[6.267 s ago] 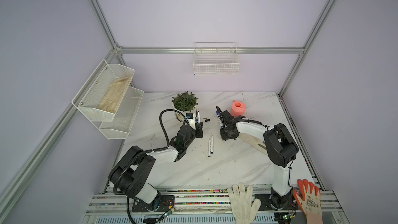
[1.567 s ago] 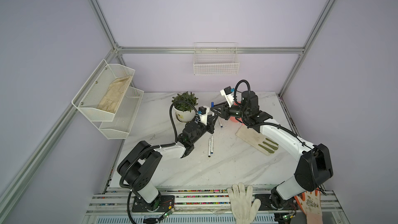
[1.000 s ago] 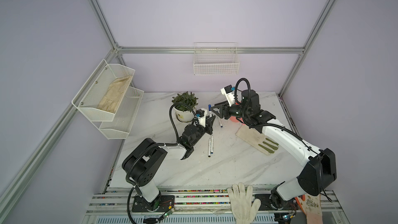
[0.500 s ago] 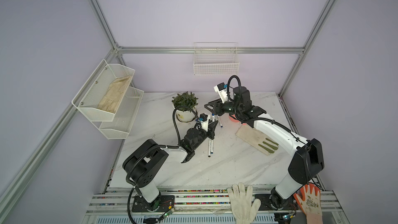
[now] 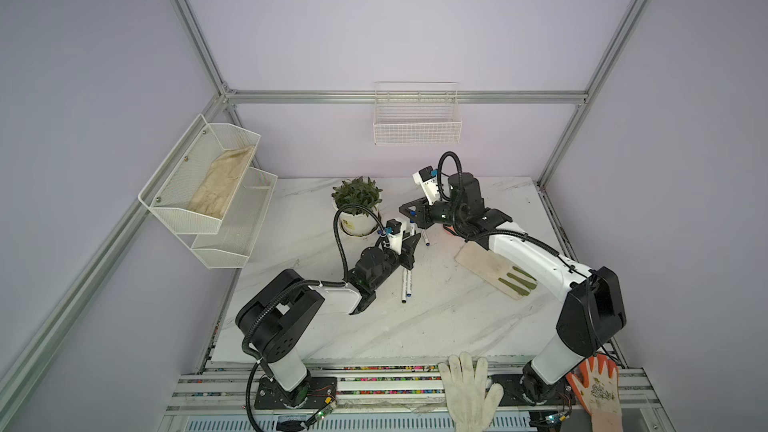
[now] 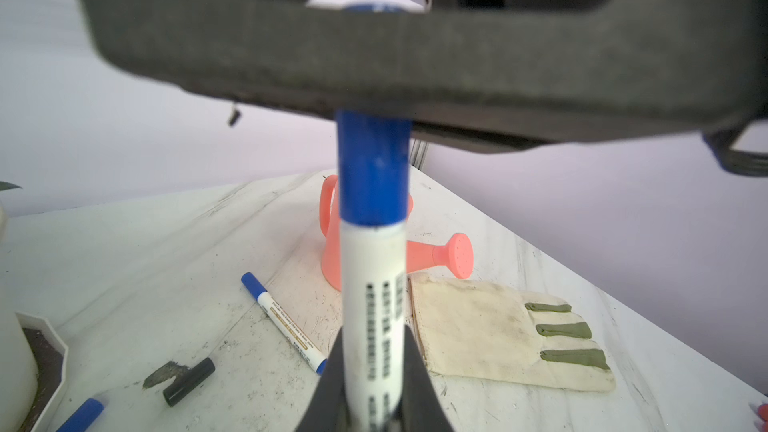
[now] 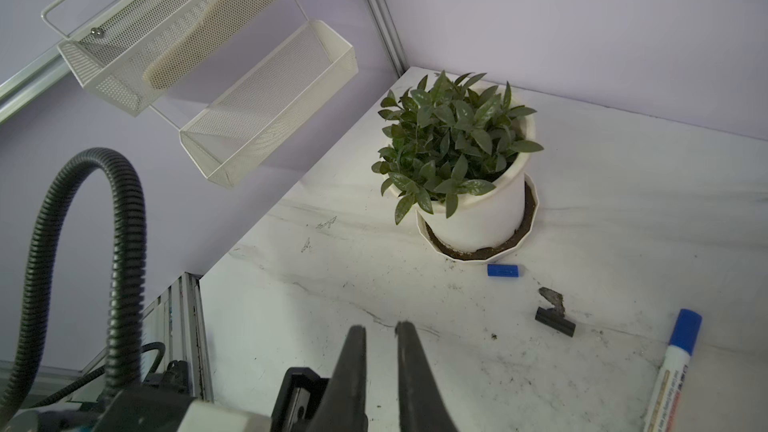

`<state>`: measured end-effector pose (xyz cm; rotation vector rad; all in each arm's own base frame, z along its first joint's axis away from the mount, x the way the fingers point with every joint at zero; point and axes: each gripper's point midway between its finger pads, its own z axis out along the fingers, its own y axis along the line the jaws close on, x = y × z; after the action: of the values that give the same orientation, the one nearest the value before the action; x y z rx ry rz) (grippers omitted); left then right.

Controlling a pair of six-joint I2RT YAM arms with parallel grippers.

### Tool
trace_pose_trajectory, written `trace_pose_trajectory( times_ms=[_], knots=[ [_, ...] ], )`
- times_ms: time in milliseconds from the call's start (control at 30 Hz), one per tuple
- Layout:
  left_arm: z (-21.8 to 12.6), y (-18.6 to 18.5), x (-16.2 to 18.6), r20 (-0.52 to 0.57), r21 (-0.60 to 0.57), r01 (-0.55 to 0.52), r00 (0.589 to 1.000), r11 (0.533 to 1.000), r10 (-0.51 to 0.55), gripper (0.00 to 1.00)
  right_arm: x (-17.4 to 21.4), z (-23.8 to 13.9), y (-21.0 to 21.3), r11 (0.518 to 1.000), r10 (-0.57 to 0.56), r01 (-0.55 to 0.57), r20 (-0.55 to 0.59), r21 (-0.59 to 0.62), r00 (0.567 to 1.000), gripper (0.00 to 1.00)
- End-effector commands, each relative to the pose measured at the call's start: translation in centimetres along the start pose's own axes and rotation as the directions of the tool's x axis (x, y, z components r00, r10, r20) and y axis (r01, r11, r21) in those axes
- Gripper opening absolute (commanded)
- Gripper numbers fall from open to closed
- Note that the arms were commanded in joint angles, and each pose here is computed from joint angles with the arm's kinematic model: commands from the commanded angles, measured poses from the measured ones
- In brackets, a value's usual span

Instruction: Insert the pens into the pen caps

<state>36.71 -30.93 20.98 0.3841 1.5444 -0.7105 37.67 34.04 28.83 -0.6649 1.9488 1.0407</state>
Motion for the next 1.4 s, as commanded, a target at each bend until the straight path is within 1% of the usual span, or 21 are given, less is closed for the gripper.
trace_pose_trajectory(
  times_ms=[0,67,133,267,333,367,433,533,600,633,700,867,967,1000,1100,1167,1200,1267,1367],
  knots=[
    [-0.8,-0.6,-3.6,0.106,0.008,-0.016,0.994,1.000,0.015,0.00,1.5,0.3,0.9,0.999,0.034,-0.035,-0.045,-0.040,0.998,0.00],
    [-1.0,-0.5,-4.8,0.136,-0.006,-0.013,0.991,1.000,0.013,0.00,2.4,0.5,0.6,0.998,0.053,-0.055,-0.064,-0.042,0.997,0.00],
    [-1.3,-0.1,-6.6,0.188,-0.034,0.012,0.982,0.999,-0.005,0.00,3.9,0.8,-0.1,0.997,0.068,-0.071,-0.103,-0.025,0.992,0.00],
    [-1.7,1.0,-10.9,0.311,-0.061,0.082,0.949,0.995,-0.059,0.00,8.1,1.4,-1.3,0.996,0.085,-0.087,-0.214,-0.002,0.973,0.00],
    [-1.5,1.4,-12.3,0.334,-0.077,0.090,0.941,0.993,-0.060,0.00,9.5,1.3,-1.6,0.996,0.087,-0.088,-0.237,0.007,0.968,0.00],
    [-1.3,1.6,-12.8,0.333,-0.093,0.094,0.941,0.991,-0.058,0.00,10.0,1.3,-1.7,0.996,0.087,-0.087,-0.242,0.010,0.966,0.00],
    [-0.7,1.8,-12.9,0.292,-0.122,0.082,0.955,0.989,-0.043,0.00,10.5,1.2,-1.9,0.996,0.085,-0.084,-0.243,0.016,0.966,0.00],
    [0.4,2.4,-12.0,0.176,-0.174,0.061,0.984,0.983,-0.030,0.00,10.0,1.4,-2.4,0.995,0.097,-0.089,-0.228,0.044,0.969,0.00],
    [0.8,2.7,-11.0,0.104,-0.202,0.065,0.994,0.977,-0.045,0.00,9.3,1.6,-2.9,0.993,0.104,-0.091,-0.206,0.070,0.973,0.00],
    [0.8,2.8,-10.6,0.087,-0.207,0.071,0.995,0.976,-0.054,0.00,8.9,1.6,-2.9,0.993,0.108,-0.096,-0.195,0.073,0.975,0.00],
    [0.4,3.0,-9.8,0.080,-0.215,0.106,0.993,0.971,-0.091,0.00,8.4,1.8,-3.4,0.989,0.123,-0.105,-0.184,0.102,0.975,0.00],
    [-0.3,4.4,-8.1,0.056,-0.285,0.157,0.988,0.946,-0.147,0.00,7.9,1.6,-3.4,0.992,0.092,-0.078,-0.146,0.099,0.985,0.00],
    [-0.5,5.4,-7.5,0.040,-0.340,0.170,0.985,0.925,-0.166,0.00,8.4,1.7,-3.5,0.992,0.094,-0.078,-0.165,0.098,0.982,0.00],
    [-0.5,5.7,-7.7,0.044,-0.348,0.174,0.985,0.921,-0.169,0.00,9.0,1.9,-3.4,0.994,0.079,-0.063,-0.190,0.093,0.979,0.00],
    [-0.2,6.0,-8.8,0.087,-0.314,0.203,0.979,0.927,-0.185,0.00,10.1,2.0,-3.5,0.993,0.091,-0.072,-0.215,0.094,0.972,0.00],
    [0.0,6.2,-10.0,0.126,-0.255,0.254,0.965,0.933,-0.229,0.00,10.4,1.9,-3.7,0.992,0.094,-0.073,-0.219,0.103,0.971,0.00],
    [0.2,6.5,-10.6,0.144,-0.225,0.284,0.956,0.932,-0.256,0.00,10.3,1.9,-3.4,0.993,0.092,-0.074,-0.216,0.089,0.972,0.00],
    [0.3,7.0,-11.4,0.160,-0.200,0.316,0.944,0.927,-0.287,0.00,9.8,1.6,-3.6,0.992,0.096,-0.078,-0.204,0.095,0.974,0.00],
    [0.6,6.7,-11.9,0.138,-0.203,0.259,0.962,0.944,-0.235,0.00,8.7,1.1,-4.3,0.990,0.126,-0.111,-0.179,0.092,0.976,0.00]
  ],
)
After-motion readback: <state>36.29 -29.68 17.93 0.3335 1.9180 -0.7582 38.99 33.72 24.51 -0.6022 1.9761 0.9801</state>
